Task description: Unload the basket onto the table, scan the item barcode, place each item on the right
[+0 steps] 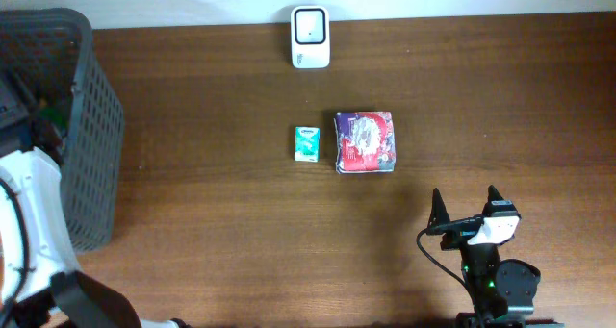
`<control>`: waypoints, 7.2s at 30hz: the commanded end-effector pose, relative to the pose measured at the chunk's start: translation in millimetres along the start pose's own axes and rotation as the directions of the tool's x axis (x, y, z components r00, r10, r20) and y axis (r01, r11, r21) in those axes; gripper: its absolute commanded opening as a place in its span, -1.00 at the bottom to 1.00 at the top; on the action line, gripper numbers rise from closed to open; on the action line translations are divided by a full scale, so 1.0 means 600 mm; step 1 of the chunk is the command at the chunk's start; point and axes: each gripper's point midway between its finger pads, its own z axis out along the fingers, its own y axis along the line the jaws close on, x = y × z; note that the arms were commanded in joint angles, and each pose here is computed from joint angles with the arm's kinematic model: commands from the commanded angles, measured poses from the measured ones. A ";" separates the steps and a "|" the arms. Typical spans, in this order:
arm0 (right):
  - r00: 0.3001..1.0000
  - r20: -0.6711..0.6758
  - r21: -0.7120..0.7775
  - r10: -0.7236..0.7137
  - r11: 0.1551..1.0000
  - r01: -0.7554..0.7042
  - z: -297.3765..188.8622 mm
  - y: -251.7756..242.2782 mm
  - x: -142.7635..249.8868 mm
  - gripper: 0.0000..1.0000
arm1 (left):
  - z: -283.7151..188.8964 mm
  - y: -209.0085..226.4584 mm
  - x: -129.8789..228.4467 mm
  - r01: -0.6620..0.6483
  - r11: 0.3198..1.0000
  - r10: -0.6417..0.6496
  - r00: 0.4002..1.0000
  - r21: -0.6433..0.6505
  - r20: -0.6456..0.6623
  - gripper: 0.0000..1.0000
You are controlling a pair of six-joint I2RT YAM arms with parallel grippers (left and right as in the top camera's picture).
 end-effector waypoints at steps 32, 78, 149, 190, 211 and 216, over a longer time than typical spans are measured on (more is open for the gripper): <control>1.000 -0.003 0.014 0.004 1.000 -0.004 0.000 -0.005 0.005 0.98 | -0.452 -0.341 0.354 -0.704 -0.247 0.654 0.386 0.665 0.651 -1.00; 1.000 -0.003 0.014 0.004 1.000 -0.004 0.000 -0.005 0.005 0.97 | -0.286 -0.218 0.788 -0.279 0.827 0.514 0.726 0.488 -0.456 -0.22; 1.000 -0.003 0.014 0.004 1.000 -0.004 0.000 -0.005 0.005 0.97 | 0.016 0.104 0.015 0.114 0.993 -0.113 0.991 0.013 -0.071 0.78; 1.000 -0.002 0.014 0.004 1.000 -0.004 0.000 -0.005 0.005 0.97 | 0.180 0.185 0.171 -0.110 0.935 -0.143 0.753 -0.337 -0.642 -0.29; 1.000 -0.003 0.014 0.004 1.000 -0.004 0.000 -0.005 0.005 0.97 | -0.206 -0.087 -0.150 0.200 0.834 -0.032 0.948 0.515 -0.317 -1.00; 1.000 -0.002 0.014 0.004 1.000 -0.004 0.000 -0.005 0.005 0.97 | -0.416 -0.220 -0.107 -0.104 0.611 0.215 0.976 0.785 -0.038 -1.00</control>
